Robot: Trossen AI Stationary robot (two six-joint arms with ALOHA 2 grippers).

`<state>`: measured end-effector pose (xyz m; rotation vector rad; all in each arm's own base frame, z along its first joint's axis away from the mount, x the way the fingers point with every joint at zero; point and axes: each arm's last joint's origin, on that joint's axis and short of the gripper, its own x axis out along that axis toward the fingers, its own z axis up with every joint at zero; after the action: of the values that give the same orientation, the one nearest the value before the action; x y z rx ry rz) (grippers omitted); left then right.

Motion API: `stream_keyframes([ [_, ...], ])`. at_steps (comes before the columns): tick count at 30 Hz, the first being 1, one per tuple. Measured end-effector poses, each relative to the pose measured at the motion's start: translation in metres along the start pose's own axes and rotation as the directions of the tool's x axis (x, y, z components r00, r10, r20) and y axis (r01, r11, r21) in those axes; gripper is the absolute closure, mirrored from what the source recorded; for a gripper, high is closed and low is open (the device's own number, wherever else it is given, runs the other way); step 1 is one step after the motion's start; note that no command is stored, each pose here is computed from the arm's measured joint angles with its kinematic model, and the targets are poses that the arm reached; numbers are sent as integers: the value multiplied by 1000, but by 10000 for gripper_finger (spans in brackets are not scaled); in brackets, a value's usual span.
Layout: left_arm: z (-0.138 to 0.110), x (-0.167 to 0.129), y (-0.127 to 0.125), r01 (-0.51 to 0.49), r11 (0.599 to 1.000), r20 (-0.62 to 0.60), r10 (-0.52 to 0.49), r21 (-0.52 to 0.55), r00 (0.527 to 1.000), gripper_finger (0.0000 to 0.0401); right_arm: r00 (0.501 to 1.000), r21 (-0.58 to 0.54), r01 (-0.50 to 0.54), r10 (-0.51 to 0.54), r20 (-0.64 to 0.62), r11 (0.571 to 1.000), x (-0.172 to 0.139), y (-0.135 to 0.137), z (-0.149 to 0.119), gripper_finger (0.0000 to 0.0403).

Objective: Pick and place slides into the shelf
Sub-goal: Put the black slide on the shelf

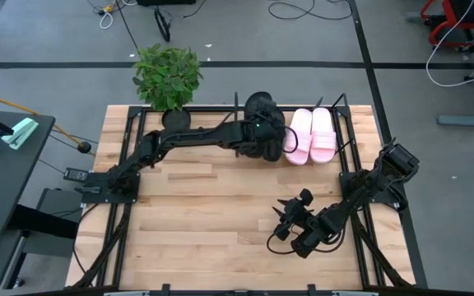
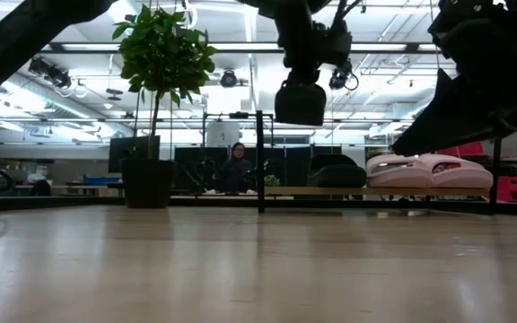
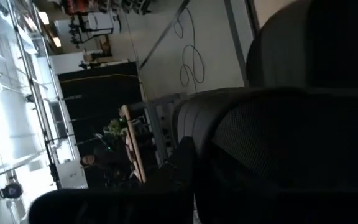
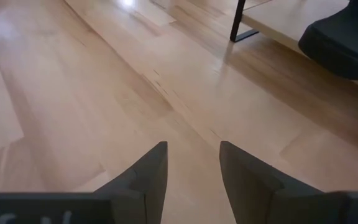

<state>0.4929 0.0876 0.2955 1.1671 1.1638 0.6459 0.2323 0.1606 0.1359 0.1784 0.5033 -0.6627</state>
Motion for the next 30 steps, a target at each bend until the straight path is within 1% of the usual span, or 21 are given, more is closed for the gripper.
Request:
stream_keyframes([
  [2,-5,9,3,6,1000,-8,-6,-7,1000,387,1000,4,-2,2,4,1000,0,0,0,251],
  [6,-19,30,10,37,997,-9,-37,-66,999,387,1000,6,5,-5,25,1000,0,0,1,251],
  [9,-26,45,8,56,996,-29,-58,-71,998,387,1000,5,7,-7,28,1000,0,0,1,251],
  [11,-29,55,3,77,995,-47,-80,-58,996,387,1000,7,9,-9,28,1000,1,0,1,251],
  [15,-33,69,-7,155,987,-19,-156,-46,988,387,999,11,17,-18,32,1000,3,-1,3,251],
  [17,-31,75,-12,157,986,-15,-158,-61,987,387,999,7,18,-18,33,1000,3,-1,3,251],
  [20,-33,82,-21,194,980,-26,-195,-52,980,387,999,-3,26,-26,32,1000,4,-1,4,251],
  [22,-33,86,-25,206,976,-24,-208,-68,978,387,999,-17,27,-27,32,999,5,-1,4,251],
  [23,-34,88,-28,223,973,-34,-225,-53,974,387,999,-15,29,-28,32,999,5,-2,4,251],
  [25,-31,93,-34,221,974,-36,-223,-53,974,387,999,-15,29,-29,31,999,6,-2,4,251],
  [27,-31,97,-41,245,969,-47,-247,-42,968,387,999,-11,28,-27,33,1000,6,-1,5,251],
  [29,-29,100,-46,247,968,-55,-249,-41,967,387,999,-13,28,-27,33,1000,6,-1,5,251],
  [30,-31,100,-49,267,963,-62,-269,-35,961,387,999,-12,27,-27,33,1000,6,-1,5,251],
])
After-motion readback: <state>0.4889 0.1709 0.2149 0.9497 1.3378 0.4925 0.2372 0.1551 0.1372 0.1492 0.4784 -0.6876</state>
